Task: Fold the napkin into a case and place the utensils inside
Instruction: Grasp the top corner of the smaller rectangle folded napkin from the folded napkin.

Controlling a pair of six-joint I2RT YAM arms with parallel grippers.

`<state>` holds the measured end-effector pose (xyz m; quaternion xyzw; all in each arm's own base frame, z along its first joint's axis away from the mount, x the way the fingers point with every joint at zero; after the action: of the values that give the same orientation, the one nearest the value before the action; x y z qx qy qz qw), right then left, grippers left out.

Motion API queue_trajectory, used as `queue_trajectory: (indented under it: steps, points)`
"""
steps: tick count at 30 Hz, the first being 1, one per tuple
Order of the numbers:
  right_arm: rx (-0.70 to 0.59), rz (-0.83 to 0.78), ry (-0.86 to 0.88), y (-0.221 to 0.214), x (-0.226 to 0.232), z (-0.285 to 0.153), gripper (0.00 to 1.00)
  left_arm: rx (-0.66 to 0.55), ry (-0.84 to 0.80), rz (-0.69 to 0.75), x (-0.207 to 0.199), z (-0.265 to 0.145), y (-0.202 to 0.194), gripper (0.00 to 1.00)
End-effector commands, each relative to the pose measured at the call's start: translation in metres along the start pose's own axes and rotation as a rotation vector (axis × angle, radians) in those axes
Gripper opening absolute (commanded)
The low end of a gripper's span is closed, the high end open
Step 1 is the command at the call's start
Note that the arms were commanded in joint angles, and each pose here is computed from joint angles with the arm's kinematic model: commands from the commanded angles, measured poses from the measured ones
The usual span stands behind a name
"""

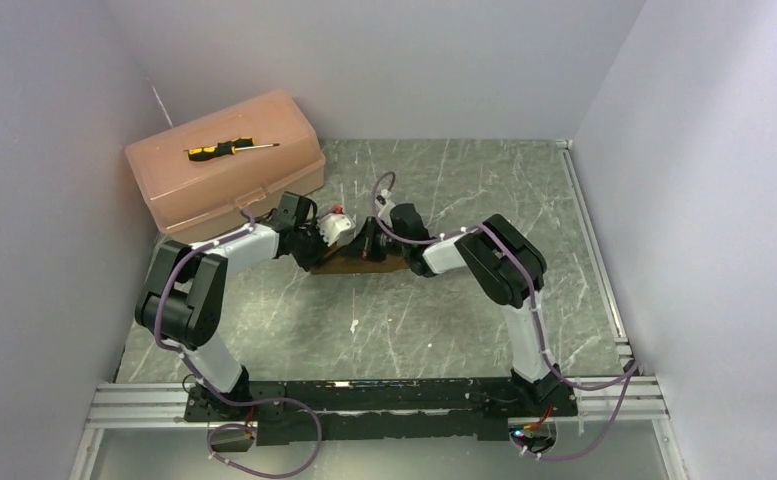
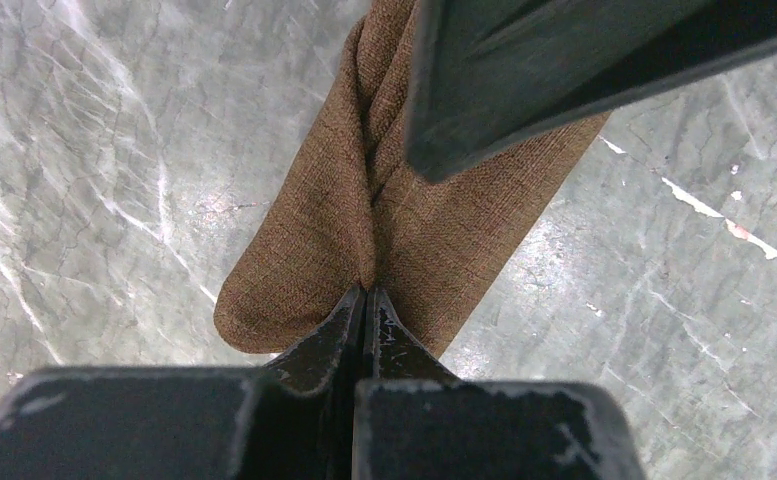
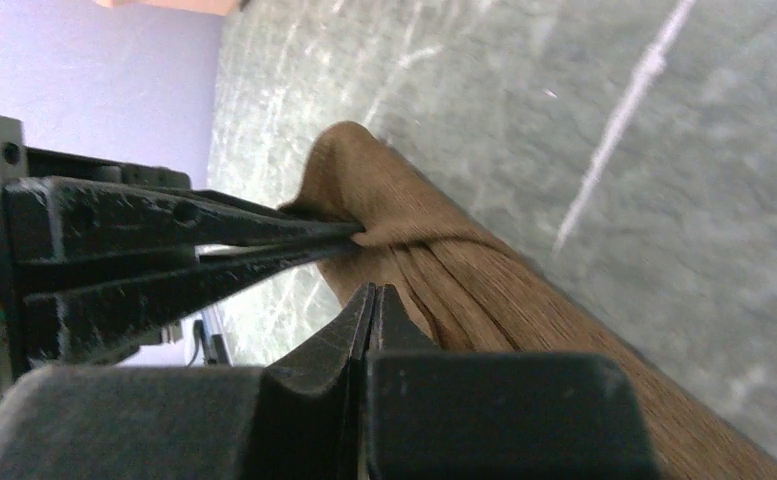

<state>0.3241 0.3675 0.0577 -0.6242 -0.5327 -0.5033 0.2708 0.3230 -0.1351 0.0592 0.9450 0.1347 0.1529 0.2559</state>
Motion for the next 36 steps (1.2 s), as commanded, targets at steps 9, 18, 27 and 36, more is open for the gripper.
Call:
queue_trajectory:
  steps: [9, 18, 27, 36]
  points:
    - [0.005, 0.028, 0.169, 0.006, 0.026, 0.037, 0.0, 0.118, -0.139, 0.08, -0.051, 0.002, -0.029, 0.03]
    - [-0.001, 0.03, 0.184, 0.001, 0.033, 0.027, 0.0, 0.128, -0.139, 0.119, -0.058, 0.002, -0.028, 0.03]
    - [0.023, 0.026, 0.238, -0.004, 0.046, 0.021, 0.0, 0.137, -0.146, 0.108, -0.059, 0.006, -0.028, 0.03]
    - [0.009, -0.003, 0.186, -0.004, 0.052, 0.006, 0.0, 0.139, -0.14, 0.131, -0.06, 0.006, -0.031, 0.03]
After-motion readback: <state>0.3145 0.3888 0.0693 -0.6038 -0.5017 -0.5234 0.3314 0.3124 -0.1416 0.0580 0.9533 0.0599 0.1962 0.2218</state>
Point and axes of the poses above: each gripper's point midway between its finger pads, its own z axis out along the fingers, its own x axis along the line the jaws close on, y = z × x, the point moved 4 cm from there along -z, back along the fingers, and after that the axes turned 14 degrees about z, right-handed, at the moved point
